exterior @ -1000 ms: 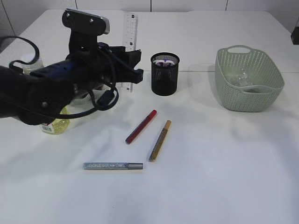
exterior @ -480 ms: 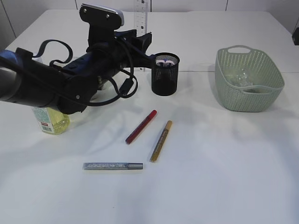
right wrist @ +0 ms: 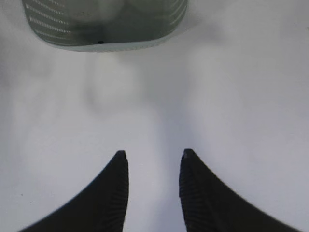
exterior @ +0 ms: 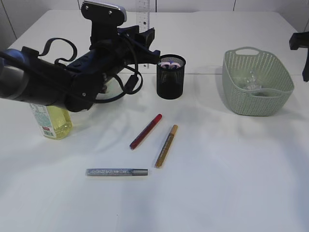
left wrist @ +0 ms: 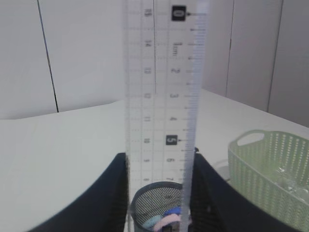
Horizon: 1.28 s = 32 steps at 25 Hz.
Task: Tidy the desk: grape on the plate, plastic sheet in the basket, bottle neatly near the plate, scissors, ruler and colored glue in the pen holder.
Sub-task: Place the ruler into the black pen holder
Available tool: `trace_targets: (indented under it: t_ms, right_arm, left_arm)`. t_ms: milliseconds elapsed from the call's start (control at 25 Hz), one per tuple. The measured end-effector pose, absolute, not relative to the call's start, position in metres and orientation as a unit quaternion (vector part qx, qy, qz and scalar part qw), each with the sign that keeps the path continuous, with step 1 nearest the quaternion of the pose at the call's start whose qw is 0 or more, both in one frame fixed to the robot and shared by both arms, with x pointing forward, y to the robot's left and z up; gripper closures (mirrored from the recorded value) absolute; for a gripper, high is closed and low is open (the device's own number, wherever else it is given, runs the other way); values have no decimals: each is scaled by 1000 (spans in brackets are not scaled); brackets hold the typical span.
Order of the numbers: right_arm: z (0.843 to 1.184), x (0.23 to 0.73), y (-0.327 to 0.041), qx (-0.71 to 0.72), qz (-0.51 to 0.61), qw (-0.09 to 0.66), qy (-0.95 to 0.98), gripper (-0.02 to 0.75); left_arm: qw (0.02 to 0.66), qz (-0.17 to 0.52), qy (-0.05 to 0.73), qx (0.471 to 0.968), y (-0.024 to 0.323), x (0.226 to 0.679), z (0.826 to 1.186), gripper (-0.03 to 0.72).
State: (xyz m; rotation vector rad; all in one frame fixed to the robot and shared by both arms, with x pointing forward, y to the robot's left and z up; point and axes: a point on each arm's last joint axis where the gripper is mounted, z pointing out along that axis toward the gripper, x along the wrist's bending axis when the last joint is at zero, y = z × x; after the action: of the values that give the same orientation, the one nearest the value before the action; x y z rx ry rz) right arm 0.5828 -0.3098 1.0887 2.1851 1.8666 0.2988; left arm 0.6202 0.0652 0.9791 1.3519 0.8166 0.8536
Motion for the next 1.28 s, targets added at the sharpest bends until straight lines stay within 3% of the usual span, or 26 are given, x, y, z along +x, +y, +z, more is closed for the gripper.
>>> trace_targets:
  t_ms: [400, 840, 1280]
  right_arm:
    - [1061, 607, -308, 759, 118, 121, 628, 442]
    - [1061, 616, -308, 753, 153, 147, 622, 442]
    - [1063, 621, -308, 748, 174, 164, 619, 442]
  left_arm:
    - [617, 366, 352, 601, 42, 670, 988, 420]
    - [653, 332, 361, 577, 21, 698, 987, 420]
    - [645, 322, 360, 592, 10, 712, 979, 419]
